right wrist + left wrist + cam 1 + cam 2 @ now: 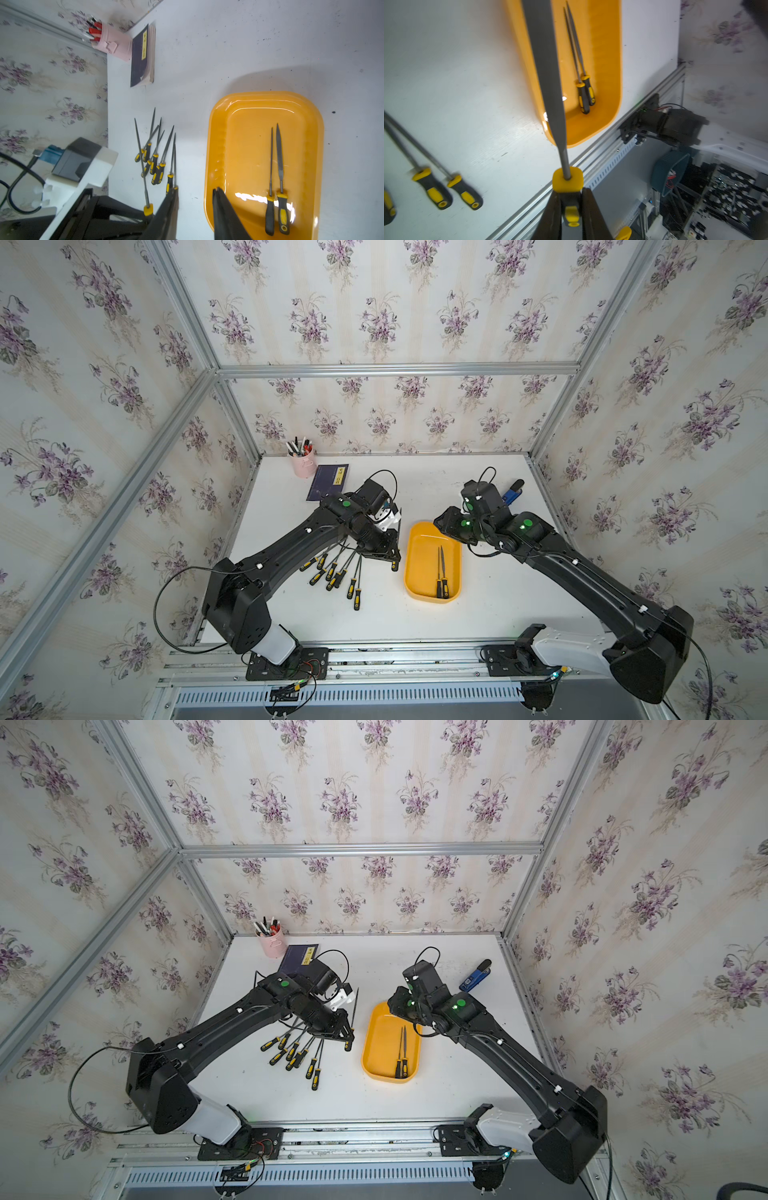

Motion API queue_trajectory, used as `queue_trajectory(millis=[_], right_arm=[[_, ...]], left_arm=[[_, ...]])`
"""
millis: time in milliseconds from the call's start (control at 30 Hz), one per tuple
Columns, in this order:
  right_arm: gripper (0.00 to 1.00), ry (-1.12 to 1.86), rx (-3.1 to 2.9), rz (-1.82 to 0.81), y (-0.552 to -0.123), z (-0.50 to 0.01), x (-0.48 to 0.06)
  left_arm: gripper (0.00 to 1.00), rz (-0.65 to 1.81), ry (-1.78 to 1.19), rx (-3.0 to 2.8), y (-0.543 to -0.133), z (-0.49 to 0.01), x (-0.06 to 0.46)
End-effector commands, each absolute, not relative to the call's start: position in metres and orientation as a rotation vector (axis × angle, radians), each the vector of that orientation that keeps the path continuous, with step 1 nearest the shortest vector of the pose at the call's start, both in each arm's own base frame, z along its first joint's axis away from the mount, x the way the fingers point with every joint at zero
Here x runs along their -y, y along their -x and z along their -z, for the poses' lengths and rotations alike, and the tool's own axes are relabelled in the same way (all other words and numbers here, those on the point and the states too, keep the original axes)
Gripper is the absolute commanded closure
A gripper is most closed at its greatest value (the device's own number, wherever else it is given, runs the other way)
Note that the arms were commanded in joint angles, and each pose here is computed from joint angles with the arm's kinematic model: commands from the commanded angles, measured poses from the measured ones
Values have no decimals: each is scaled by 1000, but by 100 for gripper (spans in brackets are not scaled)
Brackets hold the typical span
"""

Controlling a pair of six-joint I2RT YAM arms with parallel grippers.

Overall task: Put the file tool into the storage box
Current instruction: Pick up the file tool from the center of the board, then place the file tool in the storage box.

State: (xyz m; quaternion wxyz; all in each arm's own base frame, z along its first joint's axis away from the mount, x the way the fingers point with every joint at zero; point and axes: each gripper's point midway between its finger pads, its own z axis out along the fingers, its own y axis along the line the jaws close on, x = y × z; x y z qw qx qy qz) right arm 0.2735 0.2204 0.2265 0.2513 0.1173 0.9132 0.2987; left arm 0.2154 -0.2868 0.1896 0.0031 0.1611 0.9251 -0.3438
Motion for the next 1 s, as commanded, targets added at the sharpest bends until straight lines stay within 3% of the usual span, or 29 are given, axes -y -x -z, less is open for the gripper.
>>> queue_trajectory(millis=[0,233,700,933,967], right_arm=[[66,-356,-2466,-934,-277,-228,-235],[67,-312,-2451,-1008,-286,-233,-257],[72,-278,-2559,-899,-299,-208,-275],[100,-279,-2586,-862,-301,-204,-275],[100,-277,-2592,-860,-301,-203,-275]], left_arm=[[97,1362,-597,-2784,-208,-219,313],[97,1398,-672,-2795,-199,-216,320],[97,1394,-673,-2806,-198,-213,322],[97,1348,-669,-2832,-198,-204,318],[97,1338,-664,-2840,-198,-202,317]])
